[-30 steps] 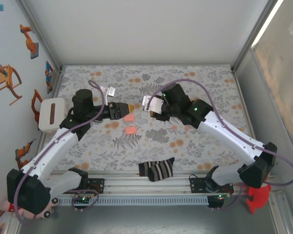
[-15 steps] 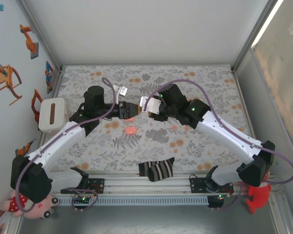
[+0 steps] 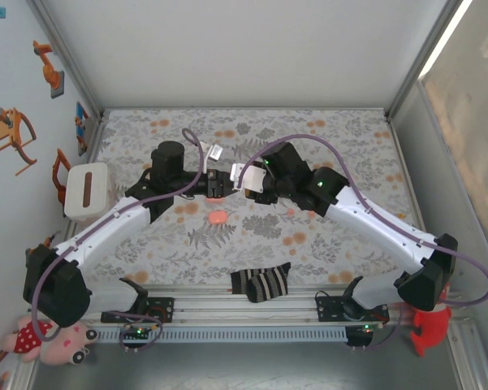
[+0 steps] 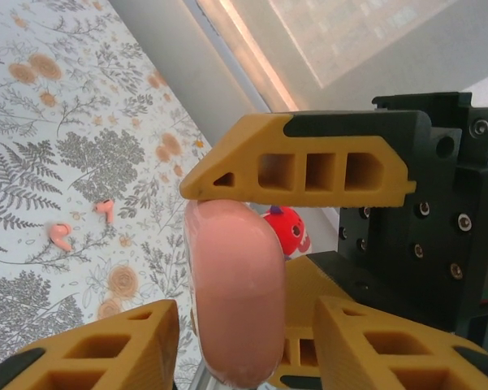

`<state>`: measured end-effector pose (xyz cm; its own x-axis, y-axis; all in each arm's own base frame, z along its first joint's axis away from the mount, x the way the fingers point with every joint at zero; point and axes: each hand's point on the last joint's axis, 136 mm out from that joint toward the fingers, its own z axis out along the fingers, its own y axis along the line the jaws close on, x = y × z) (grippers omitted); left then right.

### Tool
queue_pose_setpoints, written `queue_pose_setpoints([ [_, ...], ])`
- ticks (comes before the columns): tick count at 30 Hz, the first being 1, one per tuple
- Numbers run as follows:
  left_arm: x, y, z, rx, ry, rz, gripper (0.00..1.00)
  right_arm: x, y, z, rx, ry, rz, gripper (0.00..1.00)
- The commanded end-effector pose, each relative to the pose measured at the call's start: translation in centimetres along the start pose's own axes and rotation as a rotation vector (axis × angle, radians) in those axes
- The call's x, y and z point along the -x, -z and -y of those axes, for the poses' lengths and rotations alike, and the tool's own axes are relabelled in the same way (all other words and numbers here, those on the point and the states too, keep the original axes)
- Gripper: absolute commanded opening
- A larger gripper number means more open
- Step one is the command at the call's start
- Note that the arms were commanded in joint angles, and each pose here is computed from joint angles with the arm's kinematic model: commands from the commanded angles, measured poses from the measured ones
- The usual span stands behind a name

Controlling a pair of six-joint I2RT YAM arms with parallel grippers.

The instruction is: Insert wireless bluetooth earbuds into charging case

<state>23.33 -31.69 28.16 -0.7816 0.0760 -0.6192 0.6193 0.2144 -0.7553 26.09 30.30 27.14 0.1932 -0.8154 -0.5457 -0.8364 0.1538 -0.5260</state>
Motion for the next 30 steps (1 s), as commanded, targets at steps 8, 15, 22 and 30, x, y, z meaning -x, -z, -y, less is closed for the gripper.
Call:
queue_pose_setpoints([
  [8,0.8,-0.2,1.2,-0.031,-0.049,0.001,0.32,0.7,0.4,0.5,-0.023,0.017,0.0,0.32],
  [15,0.6,-0.2,1.2,-0.024,-0.058,-0.004,0.18,0.5,0.1,0.8,-0.032,0.014,-0.02,0.34],
  [22,0.6,0.9,0.7,0.048,-0.129,0.034,0.0,0.5,0.6,0.9,-0.039,-0.039,-0.011,0.65],
  [30,1.3,3.5,-0.4,0.121,-0.267,0.145,0.0,1.0,3.8,0.2,0.002,-0.198,0.132,0.88],
])
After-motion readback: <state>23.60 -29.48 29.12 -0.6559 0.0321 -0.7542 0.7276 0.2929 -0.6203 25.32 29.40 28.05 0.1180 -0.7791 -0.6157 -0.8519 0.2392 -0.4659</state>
